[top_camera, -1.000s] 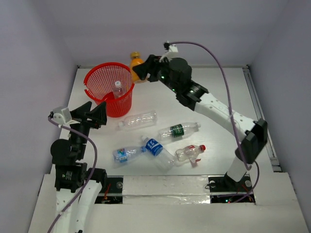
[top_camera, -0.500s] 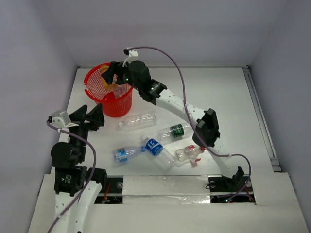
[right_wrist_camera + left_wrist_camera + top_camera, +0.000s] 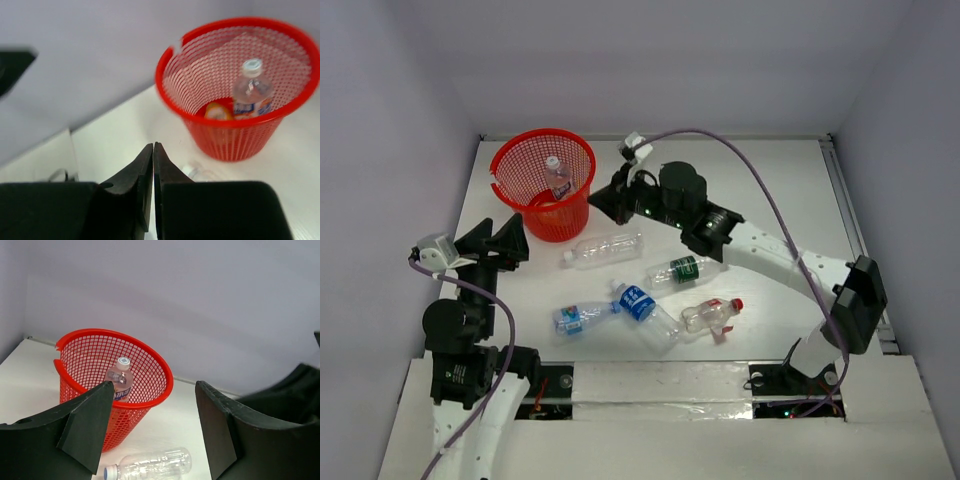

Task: Put the plastic bottles in the bin

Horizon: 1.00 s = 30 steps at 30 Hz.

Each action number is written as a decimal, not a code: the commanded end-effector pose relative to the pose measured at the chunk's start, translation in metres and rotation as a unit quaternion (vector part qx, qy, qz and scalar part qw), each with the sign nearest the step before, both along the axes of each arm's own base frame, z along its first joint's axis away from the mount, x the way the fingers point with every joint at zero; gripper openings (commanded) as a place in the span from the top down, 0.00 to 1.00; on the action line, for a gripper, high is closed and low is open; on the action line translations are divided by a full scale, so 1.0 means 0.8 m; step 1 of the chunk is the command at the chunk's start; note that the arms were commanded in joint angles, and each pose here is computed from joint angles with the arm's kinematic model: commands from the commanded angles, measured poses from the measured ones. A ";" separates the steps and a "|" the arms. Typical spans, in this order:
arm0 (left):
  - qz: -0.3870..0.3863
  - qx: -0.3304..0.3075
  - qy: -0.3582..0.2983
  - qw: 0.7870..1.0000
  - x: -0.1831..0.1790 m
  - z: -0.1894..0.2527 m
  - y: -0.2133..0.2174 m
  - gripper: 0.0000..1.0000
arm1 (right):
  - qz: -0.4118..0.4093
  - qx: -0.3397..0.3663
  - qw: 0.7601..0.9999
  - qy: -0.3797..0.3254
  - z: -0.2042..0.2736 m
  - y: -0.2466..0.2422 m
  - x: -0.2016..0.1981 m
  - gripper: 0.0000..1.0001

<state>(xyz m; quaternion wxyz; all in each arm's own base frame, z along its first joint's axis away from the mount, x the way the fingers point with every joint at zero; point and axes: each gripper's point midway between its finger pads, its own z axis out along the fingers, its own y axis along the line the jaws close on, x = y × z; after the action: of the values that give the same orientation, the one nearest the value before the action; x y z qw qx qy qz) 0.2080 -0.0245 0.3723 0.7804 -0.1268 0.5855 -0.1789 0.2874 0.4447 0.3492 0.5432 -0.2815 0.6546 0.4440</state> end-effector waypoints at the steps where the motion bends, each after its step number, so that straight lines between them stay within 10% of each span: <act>1: -0.003 -0.009 -0.022 1.000 0.000 0.010 -0.001 0.38 | 0.138 -0.092 0.985 -0.037 -0.082 0.018 -0.070 0.90; 4: -0.010 -0.008 -0.021 1.000 0.000 0.009 -0.005 0.38 | 0.162 -0.145 0.976 -0.003 -0.137 0.021 -0.093 0.74; 9: -0.006 -0.010 -0.025 1.000 -0.001 0.009 -0.002 0.39 | 0.188 -0.210 0.960 -0.003 -0.197 0.048 -0.127 0.12; 11: -0.006 -0.008 -0.023 1.000 0.000 0.007 -0.003 0.39 | 0.196 -0.238 0.951 -0.015 -0.208 0.060 -0.141 0.02; 30: -0.003 -0.008 -0.039 0.999 -0.010 0.015 0.000 0.39 | 0.220 -0.393 0.893 -0.013 -0.340 0.092 -0.172 0.01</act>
<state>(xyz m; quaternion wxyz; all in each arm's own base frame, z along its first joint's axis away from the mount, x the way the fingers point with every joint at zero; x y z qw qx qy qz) 0.2063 -0.0245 0.3678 0.7819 -0.1283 0.5822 -0.1823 0.1437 0.5078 0.0663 0.2702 -0.6079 0.6995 0.2609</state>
